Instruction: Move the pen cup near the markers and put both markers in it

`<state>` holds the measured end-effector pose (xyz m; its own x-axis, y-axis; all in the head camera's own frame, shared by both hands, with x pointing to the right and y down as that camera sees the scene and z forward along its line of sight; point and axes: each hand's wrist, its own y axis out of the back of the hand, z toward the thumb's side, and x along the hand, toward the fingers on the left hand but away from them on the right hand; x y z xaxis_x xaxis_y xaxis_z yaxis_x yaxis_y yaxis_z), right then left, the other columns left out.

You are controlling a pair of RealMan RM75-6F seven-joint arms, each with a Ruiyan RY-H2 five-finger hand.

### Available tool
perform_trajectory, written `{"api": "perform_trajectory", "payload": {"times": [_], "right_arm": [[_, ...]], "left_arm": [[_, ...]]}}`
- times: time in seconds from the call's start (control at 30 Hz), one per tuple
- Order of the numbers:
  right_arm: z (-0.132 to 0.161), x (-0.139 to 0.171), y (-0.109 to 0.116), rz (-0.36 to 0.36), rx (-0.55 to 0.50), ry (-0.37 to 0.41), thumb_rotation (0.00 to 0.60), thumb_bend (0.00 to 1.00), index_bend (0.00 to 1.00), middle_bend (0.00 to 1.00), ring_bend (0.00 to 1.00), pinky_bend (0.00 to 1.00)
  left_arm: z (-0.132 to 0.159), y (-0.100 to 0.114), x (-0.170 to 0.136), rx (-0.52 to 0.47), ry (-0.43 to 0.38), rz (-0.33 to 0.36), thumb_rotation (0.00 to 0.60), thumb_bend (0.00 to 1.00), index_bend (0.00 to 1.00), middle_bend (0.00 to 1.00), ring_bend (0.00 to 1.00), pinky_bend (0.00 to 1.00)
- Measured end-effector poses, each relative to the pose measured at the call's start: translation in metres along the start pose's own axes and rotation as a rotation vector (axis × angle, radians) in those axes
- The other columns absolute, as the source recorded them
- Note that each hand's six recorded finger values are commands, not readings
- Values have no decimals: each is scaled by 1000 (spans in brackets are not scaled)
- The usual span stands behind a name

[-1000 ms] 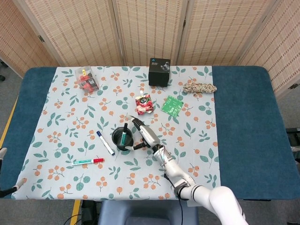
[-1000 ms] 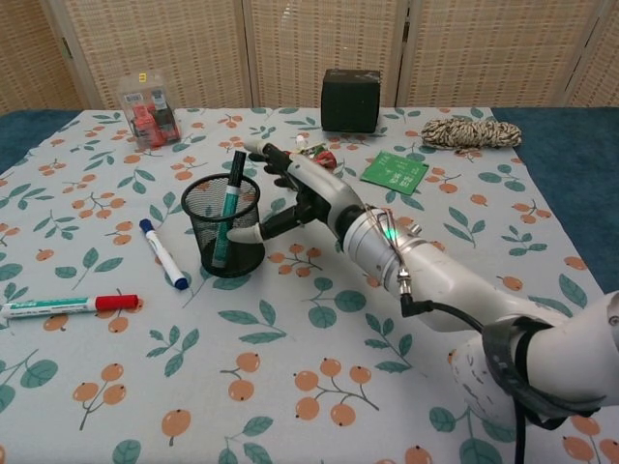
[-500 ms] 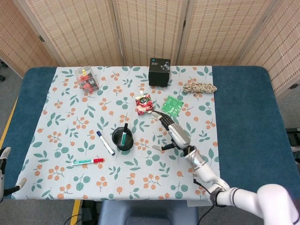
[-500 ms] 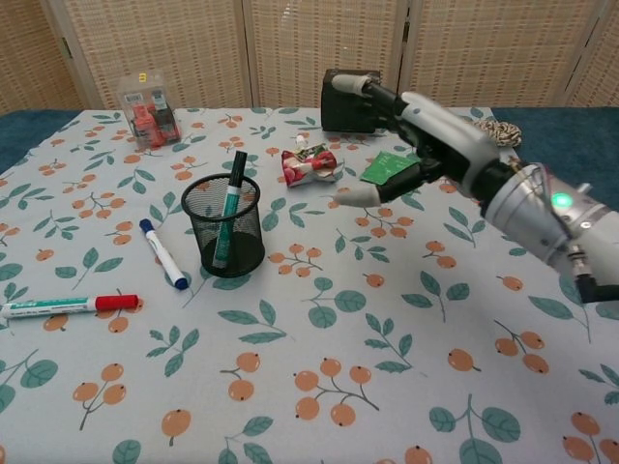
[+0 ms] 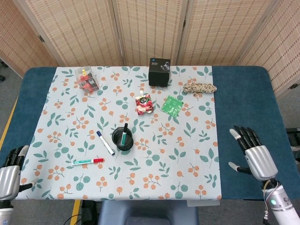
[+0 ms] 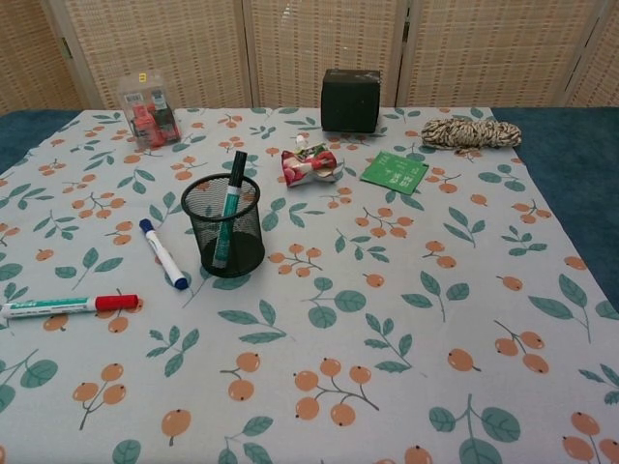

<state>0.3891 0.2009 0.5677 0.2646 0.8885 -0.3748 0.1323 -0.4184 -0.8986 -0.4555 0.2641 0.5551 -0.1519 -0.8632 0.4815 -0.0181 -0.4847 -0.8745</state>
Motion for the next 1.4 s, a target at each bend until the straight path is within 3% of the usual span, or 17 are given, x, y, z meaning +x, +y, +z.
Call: {"api": "perform_trajectory", "payload": {"times": [0.2, 0.33, 0.47, 0.67, 0.73, 0.87, 0.97, 1.17, 1.4], "right_arm": [[-16, 10, 1, 19, 62, -83, 600, 70, 0, 0, 0, 0], [-21, 8, 3, 18, 68, -114, 600, 70, 0, 0, 0, 0], [-20, 6, 1, 12, 79, -112, 600, 70, 0, 0, 0, 0], [-17, 2, -4, 26, 85, -84, 600, 70, 0, 0, 0, 0], [-15, 1, -4, 30, 82, -71, 600, 70, 0, 0, 0, 0], [-15, -2, -6, 38, 76, -47, 600, 70, 0, 0, 0, 0], [-15, -3, -6, 43, 72, -36, 600, 70, 0, 0, 0, 0], [-14, -2, -5, 35, 67, -23, 600, 66, 0, 0, 0, 0], [-11, 0, -5, 41, 75, -2, 600, 65, 0, 0, 0, 0]], "left_arm": [[6, -1, 1, 7, -26, 4, 600, 131, 0, 138, 104, 444], [13, 1, 1, 8, -74, 30, 600, 132, 41, 217, 120, 467], [26, -1, 1, 1, -152, 56, 600, 131, 256, 420, 278, 524], [49, -15, 14, -36, -227, 7, 600, 131, 368, 705, 549, 624], [59, -16, 21, -41, -241, -26, 600, 131, 379, 783, 649, 693], [76, -12, 35, -62, -238, -64, 600, 131, 428, 970, 917, 924], [85, -12, 43, -73, -223, -100, 600, 131, 461, 1000, 988, 996], [95, -16, 47, -102, -146, -190, 600, 131, 509, 1000, 1000, 1000], [118, -18, 49, -134, -28, -234, 600, 156, 508, 1000, 1000, 1000]]}}
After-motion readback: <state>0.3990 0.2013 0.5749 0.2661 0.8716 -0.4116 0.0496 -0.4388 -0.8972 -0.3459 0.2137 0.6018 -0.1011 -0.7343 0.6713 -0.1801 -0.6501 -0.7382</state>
